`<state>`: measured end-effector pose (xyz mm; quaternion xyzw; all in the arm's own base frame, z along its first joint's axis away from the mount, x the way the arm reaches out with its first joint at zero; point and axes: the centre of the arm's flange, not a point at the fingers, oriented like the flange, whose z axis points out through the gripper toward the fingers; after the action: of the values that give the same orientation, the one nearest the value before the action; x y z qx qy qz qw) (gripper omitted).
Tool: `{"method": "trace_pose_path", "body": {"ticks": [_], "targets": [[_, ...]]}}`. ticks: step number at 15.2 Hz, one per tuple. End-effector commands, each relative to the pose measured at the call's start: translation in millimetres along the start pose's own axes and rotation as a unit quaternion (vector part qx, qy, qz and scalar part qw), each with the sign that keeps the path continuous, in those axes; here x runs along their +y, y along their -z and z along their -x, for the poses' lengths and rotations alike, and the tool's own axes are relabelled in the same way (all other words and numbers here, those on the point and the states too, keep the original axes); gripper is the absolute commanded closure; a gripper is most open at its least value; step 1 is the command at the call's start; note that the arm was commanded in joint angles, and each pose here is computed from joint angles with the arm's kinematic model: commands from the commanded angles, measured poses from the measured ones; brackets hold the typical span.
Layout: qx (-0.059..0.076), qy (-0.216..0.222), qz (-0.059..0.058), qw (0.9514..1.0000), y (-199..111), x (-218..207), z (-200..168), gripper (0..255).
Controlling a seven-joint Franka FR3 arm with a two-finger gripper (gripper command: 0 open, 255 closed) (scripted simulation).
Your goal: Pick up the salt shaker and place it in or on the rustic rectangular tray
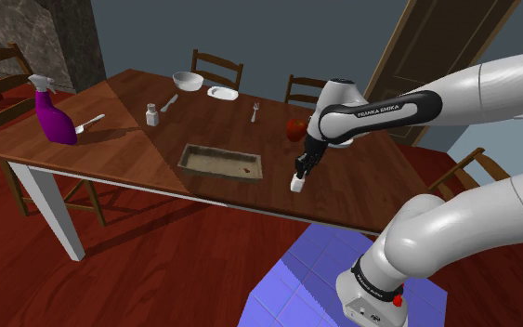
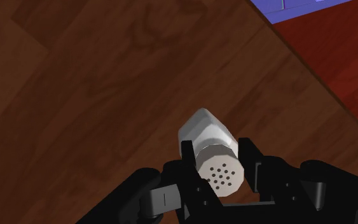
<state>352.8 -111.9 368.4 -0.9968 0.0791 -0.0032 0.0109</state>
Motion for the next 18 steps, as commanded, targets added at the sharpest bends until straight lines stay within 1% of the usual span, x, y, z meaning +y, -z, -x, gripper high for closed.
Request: {"method": "trace_pose_path", "body": {"ticks": [1, 4, 18], "targets": [[0.000, 0.000, 0.000, 1.0000, -0.1, -0.1, 0.0, 255], [0.000, 0.000, 0.000, 1.0000, -0.2, 0.0, 0.0, 255], [0.000, 0.000, 0.000, 1.0000, 73.7, -1.7, -0.3, 255]]}}
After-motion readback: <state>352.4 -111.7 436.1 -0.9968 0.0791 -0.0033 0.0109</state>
